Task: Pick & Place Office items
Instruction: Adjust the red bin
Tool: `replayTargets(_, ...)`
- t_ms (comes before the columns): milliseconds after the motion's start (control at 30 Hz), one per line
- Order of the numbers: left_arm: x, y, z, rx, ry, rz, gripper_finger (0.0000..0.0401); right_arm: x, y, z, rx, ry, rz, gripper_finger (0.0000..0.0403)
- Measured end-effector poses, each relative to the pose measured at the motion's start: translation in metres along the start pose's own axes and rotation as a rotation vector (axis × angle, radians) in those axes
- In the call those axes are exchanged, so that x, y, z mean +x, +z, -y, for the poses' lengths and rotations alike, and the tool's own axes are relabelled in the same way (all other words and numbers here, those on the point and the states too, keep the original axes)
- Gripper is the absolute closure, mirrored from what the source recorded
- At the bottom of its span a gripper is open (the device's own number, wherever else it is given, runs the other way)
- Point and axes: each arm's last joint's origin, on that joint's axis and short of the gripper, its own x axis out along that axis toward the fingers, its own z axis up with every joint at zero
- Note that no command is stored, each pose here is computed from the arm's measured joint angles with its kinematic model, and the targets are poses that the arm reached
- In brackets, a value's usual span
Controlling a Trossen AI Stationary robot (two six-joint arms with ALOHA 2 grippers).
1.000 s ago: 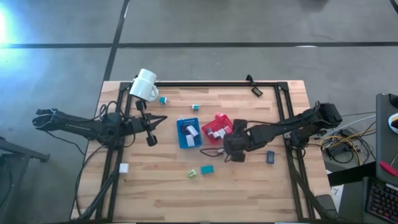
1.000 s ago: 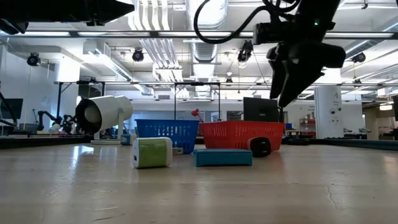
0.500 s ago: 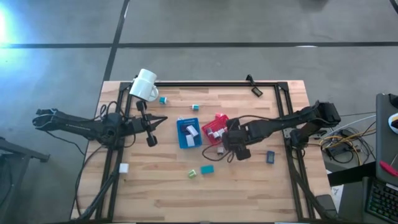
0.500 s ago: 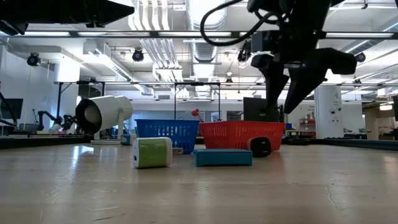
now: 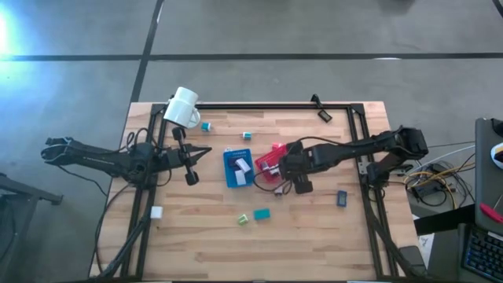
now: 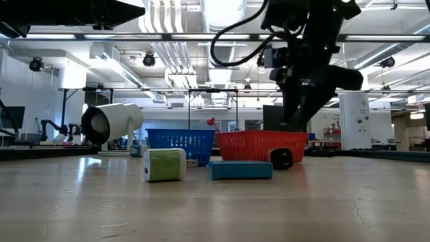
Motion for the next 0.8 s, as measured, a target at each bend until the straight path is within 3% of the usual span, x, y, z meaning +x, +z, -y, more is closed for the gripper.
replayTargets(333, 0.000, -0.001, 0.001, 0.002, -0.004, -0.007, 0.0394, 0.030, 0.001, -0.001, 0.002, -0.035, -0.118, 0.0208)
replayTargets(500, 0.000, -0.001, 0.001, 0.003, -0.004, -0.007, 0.0394, 0.036, -0.001, 0.010, 0.081, 0.000, -0.135, 0.0269)
replayTargets(700, 0.000, -0.001, 0.001, 0.003, -0.004, -0.007, 0.0394, 0.035, -0.006, 0.018, 0.234, 0.094, -0.144, 0.0374)
replayTargets(800, 0.000, -0.001, 0.001, 0.003, -0.004, -0.007, 0.0394, 0.033, -0.010, 0.016, 0.306, 0.139, -0.191, 0.0387)
